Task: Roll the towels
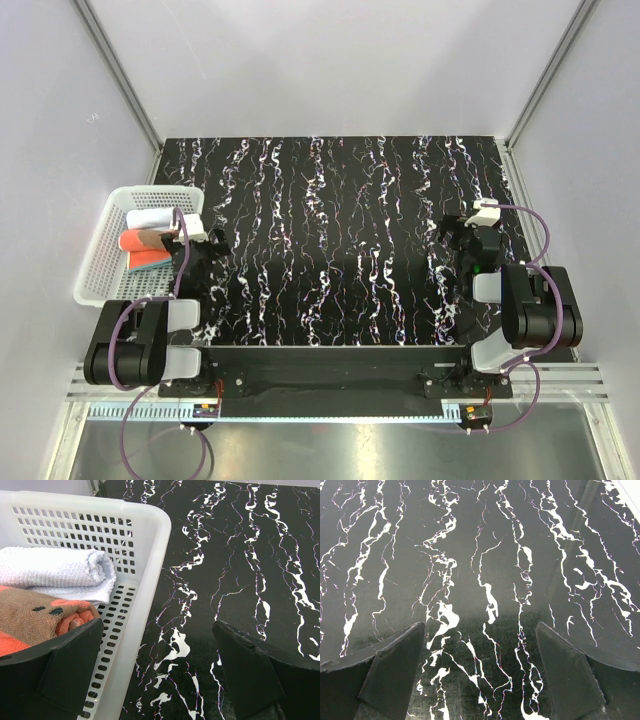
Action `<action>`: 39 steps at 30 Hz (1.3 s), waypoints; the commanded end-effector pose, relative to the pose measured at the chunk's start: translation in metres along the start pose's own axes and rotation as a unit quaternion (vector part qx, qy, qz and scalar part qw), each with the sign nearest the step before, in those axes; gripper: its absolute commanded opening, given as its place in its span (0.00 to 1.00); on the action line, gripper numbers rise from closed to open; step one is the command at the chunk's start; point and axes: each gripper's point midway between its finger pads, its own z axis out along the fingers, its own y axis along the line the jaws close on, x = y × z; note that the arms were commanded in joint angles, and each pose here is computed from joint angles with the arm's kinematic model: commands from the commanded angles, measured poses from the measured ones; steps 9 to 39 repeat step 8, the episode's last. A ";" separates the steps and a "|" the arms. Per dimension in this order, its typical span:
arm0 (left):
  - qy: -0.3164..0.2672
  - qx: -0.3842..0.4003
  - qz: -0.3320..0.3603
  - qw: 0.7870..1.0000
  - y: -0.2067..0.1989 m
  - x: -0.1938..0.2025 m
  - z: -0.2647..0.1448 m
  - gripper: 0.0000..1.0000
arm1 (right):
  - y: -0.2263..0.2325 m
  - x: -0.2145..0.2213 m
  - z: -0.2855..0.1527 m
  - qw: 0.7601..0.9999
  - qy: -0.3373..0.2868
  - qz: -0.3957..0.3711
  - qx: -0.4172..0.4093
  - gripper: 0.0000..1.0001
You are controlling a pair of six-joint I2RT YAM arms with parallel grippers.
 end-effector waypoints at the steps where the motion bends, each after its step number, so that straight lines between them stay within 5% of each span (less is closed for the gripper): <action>1: -0.031 0.010 -0.003 0.999 -0.004 -0.019 0.006 0.99 | 0.004 -0.018 0.006 1.000 -0.026 -0.006 -0.010 1.00; 39: -0.030 0.010 -0.003 1.000 -0.004 -0.019 0.006 0.99 | 0.002 -0.020 0.006 1.000 -0.030 -0.005 -0.009 1.00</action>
